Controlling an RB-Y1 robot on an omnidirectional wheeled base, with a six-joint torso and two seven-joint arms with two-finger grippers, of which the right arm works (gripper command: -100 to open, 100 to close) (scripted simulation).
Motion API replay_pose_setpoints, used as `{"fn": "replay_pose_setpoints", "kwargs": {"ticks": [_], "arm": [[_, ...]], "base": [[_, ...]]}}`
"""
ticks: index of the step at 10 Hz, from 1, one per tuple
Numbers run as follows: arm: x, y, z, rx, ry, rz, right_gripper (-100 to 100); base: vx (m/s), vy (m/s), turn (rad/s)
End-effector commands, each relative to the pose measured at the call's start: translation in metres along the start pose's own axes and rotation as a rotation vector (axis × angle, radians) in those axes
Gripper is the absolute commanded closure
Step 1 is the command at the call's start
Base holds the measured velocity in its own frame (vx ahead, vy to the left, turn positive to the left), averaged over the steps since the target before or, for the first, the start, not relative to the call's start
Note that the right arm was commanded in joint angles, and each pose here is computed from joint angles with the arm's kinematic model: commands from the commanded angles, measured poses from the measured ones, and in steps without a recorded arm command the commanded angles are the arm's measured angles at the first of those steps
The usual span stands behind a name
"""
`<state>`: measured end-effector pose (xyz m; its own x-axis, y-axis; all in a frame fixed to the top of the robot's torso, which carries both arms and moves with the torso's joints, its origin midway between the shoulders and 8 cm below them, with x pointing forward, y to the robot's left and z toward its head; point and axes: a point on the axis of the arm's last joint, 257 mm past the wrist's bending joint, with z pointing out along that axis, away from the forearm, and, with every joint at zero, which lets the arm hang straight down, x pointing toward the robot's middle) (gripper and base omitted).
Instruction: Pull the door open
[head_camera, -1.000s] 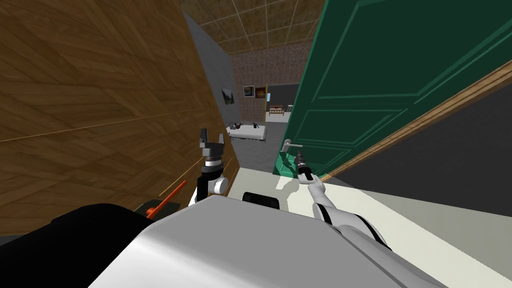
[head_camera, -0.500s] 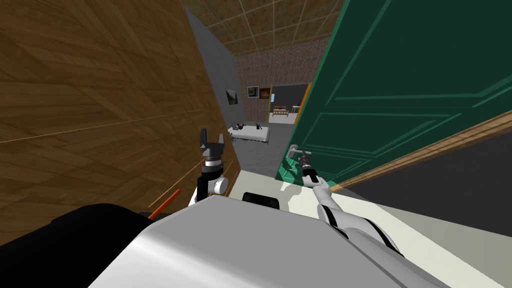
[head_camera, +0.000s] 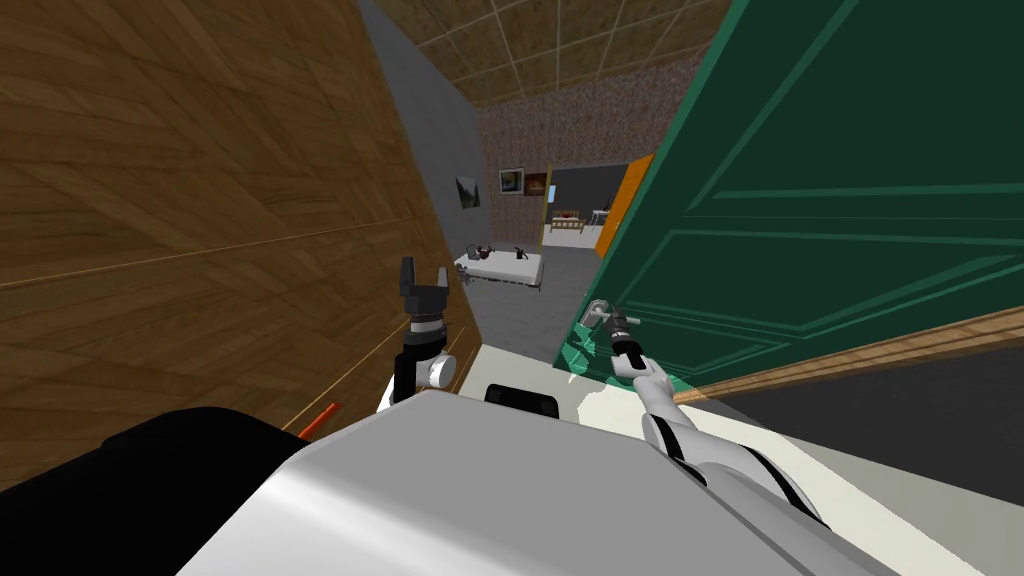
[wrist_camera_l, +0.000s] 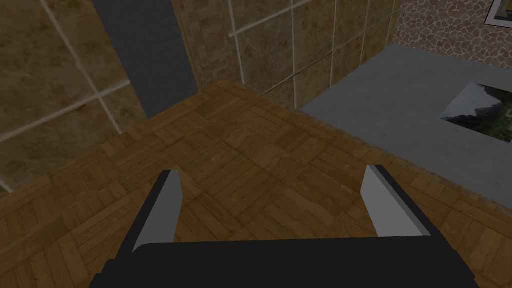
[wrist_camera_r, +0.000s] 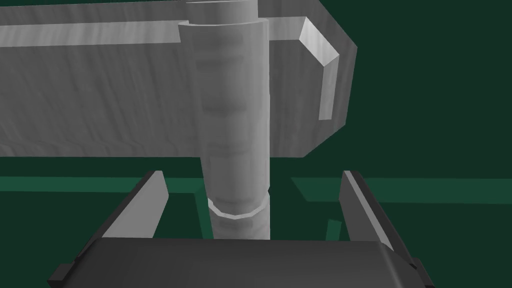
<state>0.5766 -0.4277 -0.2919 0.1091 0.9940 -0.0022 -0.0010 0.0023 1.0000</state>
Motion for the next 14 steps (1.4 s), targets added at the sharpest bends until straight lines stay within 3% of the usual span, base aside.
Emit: {"fn": "replay_pose_setpoints", "kwargs": {"ticks": [1, 6, 14], "arm": [[0.001, -0.001, -0.0001, 0.001, 0.000, -0.001, 100], [0.001, -0.001, -0.0001, 0.001, 0.000, -0.001, 100], [0.027, 0.000, -0.0023, 0.000, 0.108, 0.001, 100]], "base": [[-0.012, 0.003, -0.009], [-0.015, 0.001, 0.000], [-0.191, -0.086, 0.089]]}}
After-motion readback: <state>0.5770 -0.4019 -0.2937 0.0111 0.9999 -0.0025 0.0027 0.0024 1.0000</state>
